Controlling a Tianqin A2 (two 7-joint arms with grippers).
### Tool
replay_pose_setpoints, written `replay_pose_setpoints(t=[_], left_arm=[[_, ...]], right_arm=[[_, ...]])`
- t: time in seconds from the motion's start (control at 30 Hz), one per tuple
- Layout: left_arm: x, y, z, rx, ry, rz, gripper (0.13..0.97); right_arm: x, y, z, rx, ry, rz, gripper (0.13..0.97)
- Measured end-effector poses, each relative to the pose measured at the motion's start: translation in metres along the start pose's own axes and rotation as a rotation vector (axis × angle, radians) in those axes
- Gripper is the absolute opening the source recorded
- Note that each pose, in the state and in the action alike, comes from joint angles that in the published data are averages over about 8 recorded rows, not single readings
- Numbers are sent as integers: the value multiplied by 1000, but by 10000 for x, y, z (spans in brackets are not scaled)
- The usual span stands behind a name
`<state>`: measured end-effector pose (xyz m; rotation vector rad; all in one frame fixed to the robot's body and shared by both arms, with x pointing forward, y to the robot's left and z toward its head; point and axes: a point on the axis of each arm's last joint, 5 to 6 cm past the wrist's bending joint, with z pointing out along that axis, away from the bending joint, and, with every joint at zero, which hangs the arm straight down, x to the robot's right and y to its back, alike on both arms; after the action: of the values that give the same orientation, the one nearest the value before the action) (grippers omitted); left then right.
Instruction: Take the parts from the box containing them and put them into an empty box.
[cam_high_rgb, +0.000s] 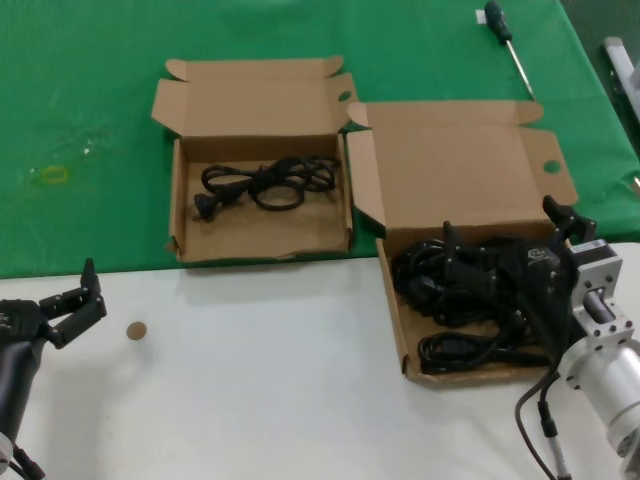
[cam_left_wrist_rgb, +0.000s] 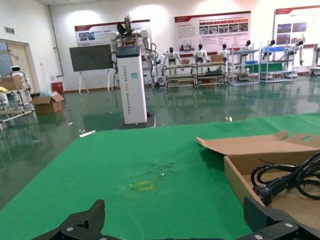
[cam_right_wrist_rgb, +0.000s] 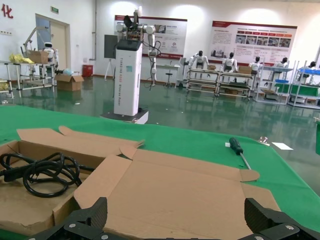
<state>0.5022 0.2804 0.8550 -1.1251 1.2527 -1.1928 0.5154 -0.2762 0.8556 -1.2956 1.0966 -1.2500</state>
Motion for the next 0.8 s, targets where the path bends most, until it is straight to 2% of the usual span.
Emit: replay_pose_setpoints(t=[0.8], left_arm=[[0,0,0,0,0,0,966]], right_arm=[[0,0,0,0,0,0,966]])
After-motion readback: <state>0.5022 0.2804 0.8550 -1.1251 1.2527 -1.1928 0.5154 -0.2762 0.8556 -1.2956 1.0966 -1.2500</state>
